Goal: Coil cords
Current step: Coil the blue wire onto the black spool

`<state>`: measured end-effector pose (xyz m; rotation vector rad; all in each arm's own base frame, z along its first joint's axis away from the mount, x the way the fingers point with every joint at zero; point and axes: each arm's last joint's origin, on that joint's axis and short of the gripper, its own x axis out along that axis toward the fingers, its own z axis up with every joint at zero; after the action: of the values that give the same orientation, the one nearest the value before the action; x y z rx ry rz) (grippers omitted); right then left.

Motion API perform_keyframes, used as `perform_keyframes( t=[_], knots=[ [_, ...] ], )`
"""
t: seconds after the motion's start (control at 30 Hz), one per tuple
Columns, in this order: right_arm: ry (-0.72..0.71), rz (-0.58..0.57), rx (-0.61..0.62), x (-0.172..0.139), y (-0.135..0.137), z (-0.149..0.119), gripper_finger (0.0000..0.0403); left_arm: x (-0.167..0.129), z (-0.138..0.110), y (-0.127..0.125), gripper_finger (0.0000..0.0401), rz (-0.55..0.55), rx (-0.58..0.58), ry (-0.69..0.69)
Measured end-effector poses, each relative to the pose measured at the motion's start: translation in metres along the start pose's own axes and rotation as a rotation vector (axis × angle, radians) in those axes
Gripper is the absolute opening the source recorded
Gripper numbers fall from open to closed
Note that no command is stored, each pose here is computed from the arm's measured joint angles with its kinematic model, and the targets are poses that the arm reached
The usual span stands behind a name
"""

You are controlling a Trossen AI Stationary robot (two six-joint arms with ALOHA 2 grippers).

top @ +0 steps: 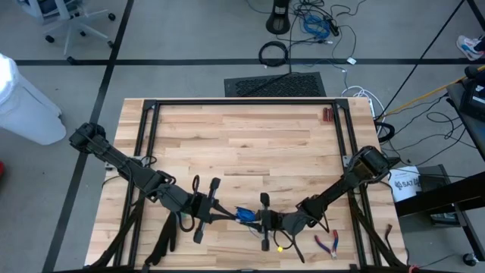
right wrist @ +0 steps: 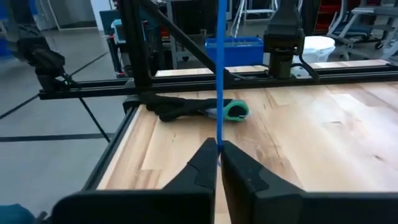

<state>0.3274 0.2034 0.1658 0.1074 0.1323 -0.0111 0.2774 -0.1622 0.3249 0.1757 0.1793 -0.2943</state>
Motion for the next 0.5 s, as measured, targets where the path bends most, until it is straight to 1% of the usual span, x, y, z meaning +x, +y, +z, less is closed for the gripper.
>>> perform_keyframes(
  t=[0.13,0.23,0.37,0.5],
  knots=[
    [0.01,0.008,-0.005,-0.001,0.001,-0.001,0.0002,0.0,0.0,0.0,0.0,0.001,0.0,0.0],
    [0.064,0.039,0.008,-0.002,0.003,-0.007,0.0013,0.0,0.0,0.0,0.0,0.0,0.001,0.0],
    [0.15,0.028,0.017,-0.004,0.002,-0.016,0.006,0.0,0.001,0.0,0.0,0.001,0.001,-0.007],
    [0.151,0.008,0.029,-0.002,-0.002,-0.016,0.0117,0.0,0.002,0.0,0.0,0.002,0.014,-0.021]
  ],
)
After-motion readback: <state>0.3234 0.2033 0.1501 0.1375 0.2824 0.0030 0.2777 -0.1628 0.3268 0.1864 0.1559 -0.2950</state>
